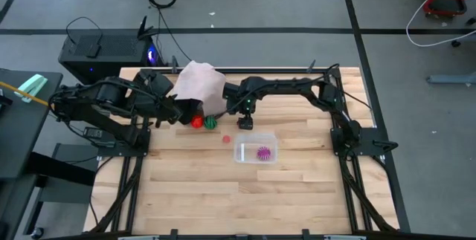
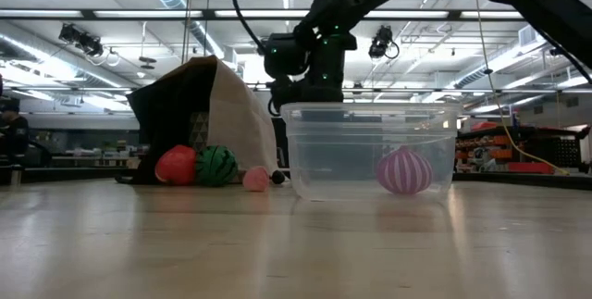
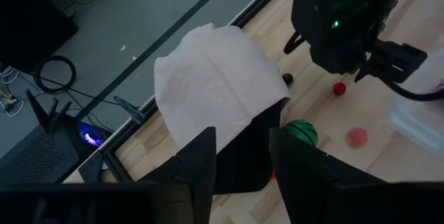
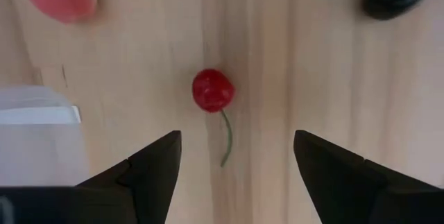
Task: Pick and placing Produce into tupperware
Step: Put the cherry into the transparent bin
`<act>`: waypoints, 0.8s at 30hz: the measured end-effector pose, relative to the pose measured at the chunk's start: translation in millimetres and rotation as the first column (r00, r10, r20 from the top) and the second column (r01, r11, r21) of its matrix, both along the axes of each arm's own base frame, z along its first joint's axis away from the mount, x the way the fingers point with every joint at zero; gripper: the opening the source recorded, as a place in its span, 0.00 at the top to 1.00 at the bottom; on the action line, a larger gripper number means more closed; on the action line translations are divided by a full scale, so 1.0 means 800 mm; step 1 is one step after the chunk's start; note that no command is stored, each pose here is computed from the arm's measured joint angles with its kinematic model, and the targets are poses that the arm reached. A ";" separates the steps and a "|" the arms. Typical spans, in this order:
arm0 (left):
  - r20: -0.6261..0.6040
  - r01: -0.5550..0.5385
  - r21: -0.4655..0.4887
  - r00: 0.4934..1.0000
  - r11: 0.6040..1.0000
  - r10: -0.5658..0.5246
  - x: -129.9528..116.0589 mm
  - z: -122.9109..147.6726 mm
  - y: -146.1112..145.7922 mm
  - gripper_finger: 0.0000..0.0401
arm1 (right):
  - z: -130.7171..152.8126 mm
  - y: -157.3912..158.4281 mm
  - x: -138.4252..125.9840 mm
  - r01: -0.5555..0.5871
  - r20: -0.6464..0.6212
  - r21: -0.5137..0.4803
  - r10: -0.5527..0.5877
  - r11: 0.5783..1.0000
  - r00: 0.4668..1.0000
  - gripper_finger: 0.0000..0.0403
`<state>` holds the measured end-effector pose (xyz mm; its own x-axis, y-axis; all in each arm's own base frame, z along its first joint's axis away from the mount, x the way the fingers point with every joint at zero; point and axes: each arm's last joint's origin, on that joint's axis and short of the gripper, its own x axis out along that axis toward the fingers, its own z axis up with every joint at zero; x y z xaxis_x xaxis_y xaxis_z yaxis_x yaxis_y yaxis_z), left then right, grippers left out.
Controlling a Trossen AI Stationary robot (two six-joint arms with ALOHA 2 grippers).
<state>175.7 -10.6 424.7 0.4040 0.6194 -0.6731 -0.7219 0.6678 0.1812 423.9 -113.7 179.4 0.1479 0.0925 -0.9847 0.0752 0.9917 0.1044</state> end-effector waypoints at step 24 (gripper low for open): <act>0.000 0.000 0.000 1.000 1.000 0.000 0.000 0.000 0.000 0.63 | -0.028 0.005 -0.013 -0.006 -0.064 0.016 0.007 1.000 0.998 0.33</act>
